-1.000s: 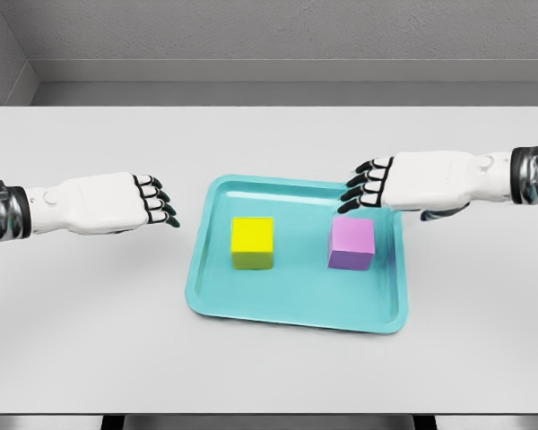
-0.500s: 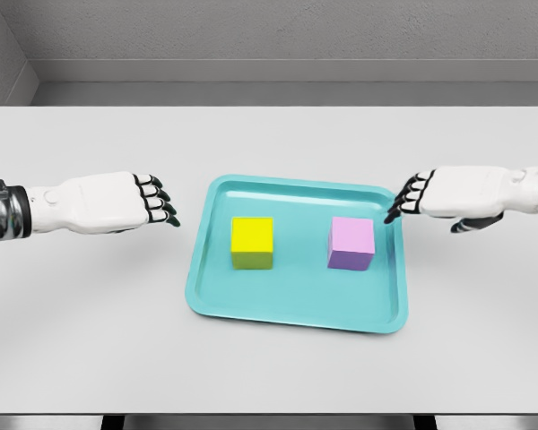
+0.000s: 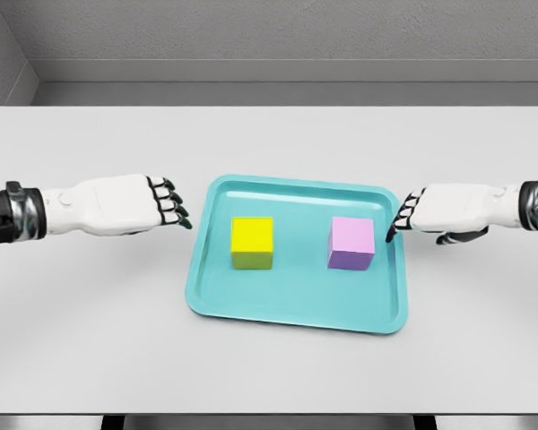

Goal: Push two cubes

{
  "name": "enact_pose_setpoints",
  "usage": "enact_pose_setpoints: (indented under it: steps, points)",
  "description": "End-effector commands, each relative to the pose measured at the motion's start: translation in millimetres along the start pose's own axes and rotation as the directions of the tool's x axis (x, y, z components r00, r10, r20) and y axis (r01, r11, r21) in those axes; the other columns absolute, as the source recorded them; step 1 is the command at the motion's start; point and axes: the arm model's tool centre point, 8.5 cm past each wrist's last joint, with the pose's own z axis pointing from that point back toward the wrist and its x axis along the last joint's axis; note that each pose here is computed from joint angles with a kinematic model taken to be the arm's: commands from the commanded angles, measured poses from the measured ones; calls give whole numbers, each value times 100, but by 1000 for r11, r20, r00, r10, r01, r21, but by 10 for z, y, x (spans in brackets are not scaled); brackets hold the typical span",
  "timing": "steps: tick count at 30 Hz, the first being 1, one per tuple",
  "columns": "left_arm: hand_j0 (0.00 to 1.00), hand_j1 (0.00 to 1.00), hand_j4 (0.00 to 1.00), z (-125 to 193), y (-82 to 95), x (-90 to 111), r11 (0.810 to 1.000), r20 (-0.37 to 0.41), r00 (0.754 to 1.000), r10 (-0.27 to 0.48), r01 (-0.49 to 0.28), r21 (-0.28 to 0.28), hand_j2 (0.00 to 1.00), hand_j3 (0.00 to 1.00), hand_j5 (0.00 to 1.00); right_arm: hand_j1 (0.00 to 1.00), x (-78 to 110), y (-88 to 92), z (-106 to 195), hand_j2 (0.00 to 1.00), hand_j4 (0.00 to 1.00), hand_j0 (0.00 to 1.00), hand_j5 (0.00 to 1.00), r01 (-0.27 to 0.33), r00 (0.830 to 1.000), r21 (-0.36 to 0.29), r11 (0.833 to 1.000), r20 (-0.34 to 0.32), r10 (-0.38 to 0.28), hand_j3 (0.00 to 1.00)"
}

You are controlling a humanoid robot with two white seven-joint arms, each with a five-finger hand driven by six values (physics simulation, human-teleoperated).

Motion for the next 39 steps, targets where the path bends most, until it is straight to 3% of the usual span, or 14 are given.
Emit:
enact_pose_setpoints:
  steps: [1,10,39]
  points:
    - [83,83,83,-58,20,24,1000,10,1000,6,-7,6,83,83,83,72,-3,0,-10,72,72,72,72,-3,1000,2,1000,-4,3,72]
    - [83,83,83,-320,44,177,1000,66,998,18,-20,18,83,83,83,68,47,-5,-78,68,68,68,68,-4,1000,-5,1000,15,4,68]
    - [83,83,83,-496,38,296,1000,107,994,30,-31,7,83,83,83,68,233,-127,-252,68,68,68,68,-35,997,-41,999,73,38,68]
